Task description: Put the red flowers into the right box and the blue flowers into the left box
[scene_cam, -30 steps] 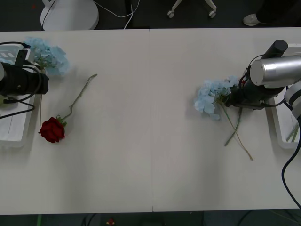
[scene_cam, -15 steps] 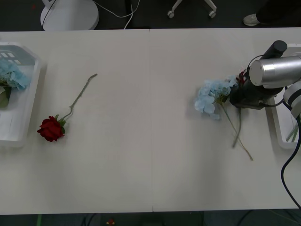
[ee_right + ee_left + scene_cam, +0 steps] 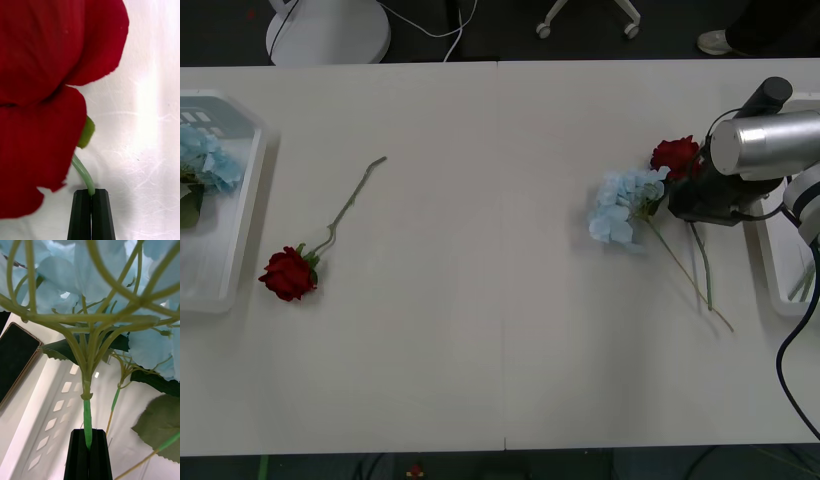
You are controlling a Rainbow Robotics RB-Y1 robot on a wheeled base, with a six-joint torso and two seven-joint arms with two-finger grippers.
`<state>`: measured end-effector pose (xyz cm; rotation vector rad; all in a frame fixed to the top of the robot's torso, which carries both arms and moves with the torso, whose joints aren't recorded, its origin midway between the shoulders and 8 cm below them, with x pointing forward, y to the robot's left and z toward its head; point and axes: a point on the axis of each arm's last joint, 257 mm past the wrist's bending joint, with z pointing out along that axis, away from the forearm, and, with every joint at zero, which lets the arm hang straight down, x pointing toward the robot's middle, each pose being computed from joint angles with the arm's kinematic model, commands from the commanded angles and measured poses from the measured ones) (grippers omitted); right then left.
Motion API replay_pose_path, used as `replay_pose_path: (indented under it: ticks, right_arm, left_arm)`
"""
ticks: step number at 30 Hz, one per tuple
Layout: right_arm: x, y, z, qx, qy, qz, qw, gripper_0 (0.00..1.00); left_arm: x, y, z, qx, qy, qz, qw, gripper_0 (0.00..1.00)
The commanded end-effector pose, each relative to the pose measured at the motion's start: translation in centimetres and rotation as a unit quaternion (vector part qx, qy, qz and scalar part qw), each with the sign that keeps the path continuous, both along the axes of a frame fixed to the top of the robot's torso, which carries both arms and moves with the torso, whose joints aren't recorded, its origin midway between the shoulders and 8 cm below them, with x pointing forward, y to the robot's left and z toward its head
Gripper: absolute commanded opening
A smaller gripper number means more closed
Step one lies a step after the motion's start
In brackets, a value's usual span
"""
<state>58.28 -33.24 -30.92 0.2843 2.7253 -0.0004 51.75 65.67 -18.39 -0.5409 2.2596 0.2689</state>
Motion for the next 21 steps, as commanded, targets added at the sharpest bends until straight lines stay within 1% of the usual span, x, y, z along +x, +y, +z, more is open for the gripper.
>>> replay_pose_path:
  ticks: [1,6,7,8,9,10,11,12,14,15,18,21]
  right_arm:
    - [3.2,0.4,6.8,0.034,-0.044,0.000,0.998,0.00]
    - [3.8,-2.6,11.9,0.017,-0.062,0.046,0.997,0.00]
    - [3.6,-3.6,12.8,0.011,-0.063,0.053,0.997,0.00]
    - [3.6,-4.5,13.9,0.004,-0.067,0.064,0.996,0.00]
    - [3.5,-5.1,14.4,-0.001,-0.068,0.070,0.995,0.00]
    - [3.3,-6.8,15.9,-0.016,-0.073,0.081,0.994,0.00]
    - [3.1,-8.2,16.7,-0.028,-0.075,0.085,0.993,0.00]
    - [3.0,-9.0,17.1,-0.035,-0.077,0.087,0.993,0.00]
    - [2.4,-12.7,18.9,-0.072,-0.083,0.093,0.990,0.00]
    - [2.2,-13.7,19.5,-0.084,-0.085,0.096,0.988,0.00]
    - [1.1,-18.3,21.0,-0.130,-0.087,0.097,0.983,0.00]
    - [0.1,-22.0,21.2,-0.161,-0.086,0.086,0.979,0.00]
  left_arm:
    - [1.2,2.6,3.9,0.070,-0.014,-0.010,0.997,0.00]
    - [1.6,2.1,3.5,0.068,-0.016,-0.017,0.997,0.01]
    - [1.7,2.0,3.5,0.066,-0.017,-0.017,0.997,0.09]
    - [1.8,1.7,3.4,0.062,-0.019,-0.020,0.998,0.29]
    - [1.9,1.6,3.6,0.060,-0.022,-0.021,0.998,0.41]
    - [2.1,1.2,3.5,0.050,-0.026,-0.025,0.998,0.62]
    - [2.2,0.9,3.4,0.044,-0.029,-0.026,0.998,0.70]
    - [2.3,0.8,3.4,0.040,-0.031,-0.028,0.998,0.73]
    - [2.4,0.4,3.7,0.033,-0.034,-0.033,0.998,0.83]
    - [2.4,0.3,3.8,0.030,-0.033,-0.036,0.998,0.85]
    - [2.0,-0.9,4.8,0.014,-0.021,-0.055,0.998,0.91]
    - [1.9,-2.7,6.4,0.001,-0.017,-0.082,0.997,0.93]
